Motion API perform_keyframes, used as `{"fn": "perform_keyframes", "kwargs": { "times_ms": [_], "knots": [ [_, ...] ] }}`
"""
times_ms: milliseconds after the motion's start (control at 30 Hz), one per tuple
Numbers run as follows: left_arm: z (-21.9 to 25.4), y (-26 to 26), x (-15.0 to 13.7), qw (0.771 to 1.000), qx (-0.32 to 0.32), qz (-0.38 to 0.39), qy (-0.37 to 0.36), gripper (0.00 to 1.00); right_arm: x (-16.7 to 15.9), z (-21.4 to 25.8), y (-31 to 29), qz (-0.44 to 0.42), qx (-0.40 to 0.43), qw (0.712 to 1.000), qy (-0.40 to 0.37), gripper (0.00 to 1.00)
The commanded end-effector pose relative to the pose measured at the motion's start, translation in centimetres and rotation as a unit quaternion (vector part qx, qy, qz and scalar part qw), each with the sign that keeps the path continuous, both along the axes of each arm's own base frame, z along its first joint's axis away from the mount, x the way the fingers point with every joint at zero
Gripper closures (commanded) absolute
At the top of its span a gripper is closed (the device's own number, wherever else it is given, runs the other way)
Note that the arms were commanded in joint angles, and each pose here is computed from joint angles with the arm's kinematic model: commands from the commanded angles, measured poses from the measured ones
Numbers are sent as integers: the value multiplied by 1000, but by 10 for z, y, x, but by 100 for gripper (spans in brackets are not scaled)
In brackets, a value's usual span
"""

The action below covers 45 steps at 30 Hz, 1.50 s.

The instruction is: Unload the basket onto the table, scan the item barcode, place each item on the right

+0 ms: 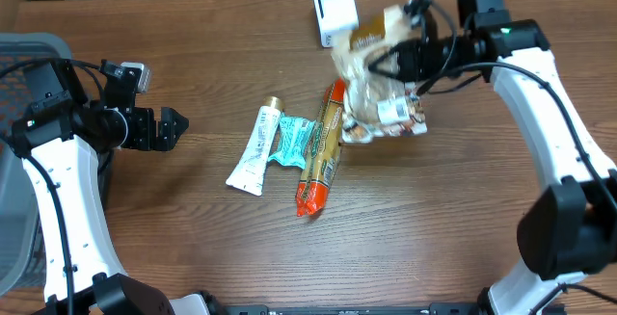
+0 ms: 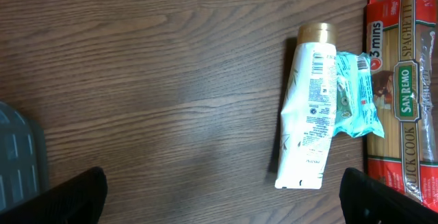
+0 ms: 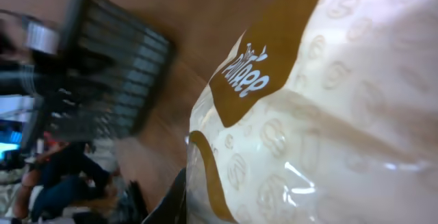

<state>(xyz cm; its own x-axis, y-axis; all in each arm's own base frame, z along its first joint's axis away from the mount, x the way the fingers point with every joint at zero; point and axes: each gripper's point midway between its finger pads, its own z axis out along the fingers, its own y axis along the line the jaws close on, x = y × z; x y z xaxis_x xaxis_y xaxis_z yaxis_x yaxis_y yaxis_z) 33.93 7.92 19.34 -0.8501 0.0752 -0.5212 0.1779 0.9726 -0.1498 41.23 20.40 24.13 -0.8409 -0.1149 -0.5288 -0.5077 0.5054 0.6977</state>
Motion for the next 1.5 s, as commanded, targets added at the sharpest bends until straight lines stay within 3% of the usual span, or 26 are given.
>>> {"fn": "perform_keyframes", "kwargs": {
  "times_ms": [0, 267, 400, 733, 867, 967, 1167, 1267, 1300, 1467],
  "knots": [
    [-3, -4, 1, 1000, -4, -13, 0, 0, -11, 52, 27, 27, 81, 996, -8, 96],
    [-3, -4, 1, 1000, -4, -13, 0, 0, 1, 109, 81, 24, 161, 986, -46, 96],
    [-3, -4, 1, 1000, -4, -13, -1, 0, 8, 115, 87, 6, 161, 985, -65, 96],
    [-3, -4, 1, 1000, -4, -13, 0, 0, 33, 101, 90, -84, 108, 986, -90, 96],
    [-3, -4, 1, 1000, -4, -13, 0, 0, 47, 100, 82, -151, -5, 975, -164, 96],
    [-3, -4, 1, 1000, -4, -13, 0, 0, 55, 115, 70, -212, -116, 938, -247, 96],
    [-3, -4, 1, 1000, -4, -13, 0, 0, 73, 157, 44, -312, -290, 806, -411, 96],
    [-3, -4, 1, 1000, -4, -13, -1, 1, 82, 157, 50, -278, -359, 757, -470, 96],
    [-3, -4, 1, 1000, -4, -13, -1, 0, 92, 152, 55, -248, -395, 729, -500, 96],
    [-3, -4, 1, 1000, -4, -13, 0, 0, 119, 136, 71, -201, -444, 673, -556, 96]
  ]
}}
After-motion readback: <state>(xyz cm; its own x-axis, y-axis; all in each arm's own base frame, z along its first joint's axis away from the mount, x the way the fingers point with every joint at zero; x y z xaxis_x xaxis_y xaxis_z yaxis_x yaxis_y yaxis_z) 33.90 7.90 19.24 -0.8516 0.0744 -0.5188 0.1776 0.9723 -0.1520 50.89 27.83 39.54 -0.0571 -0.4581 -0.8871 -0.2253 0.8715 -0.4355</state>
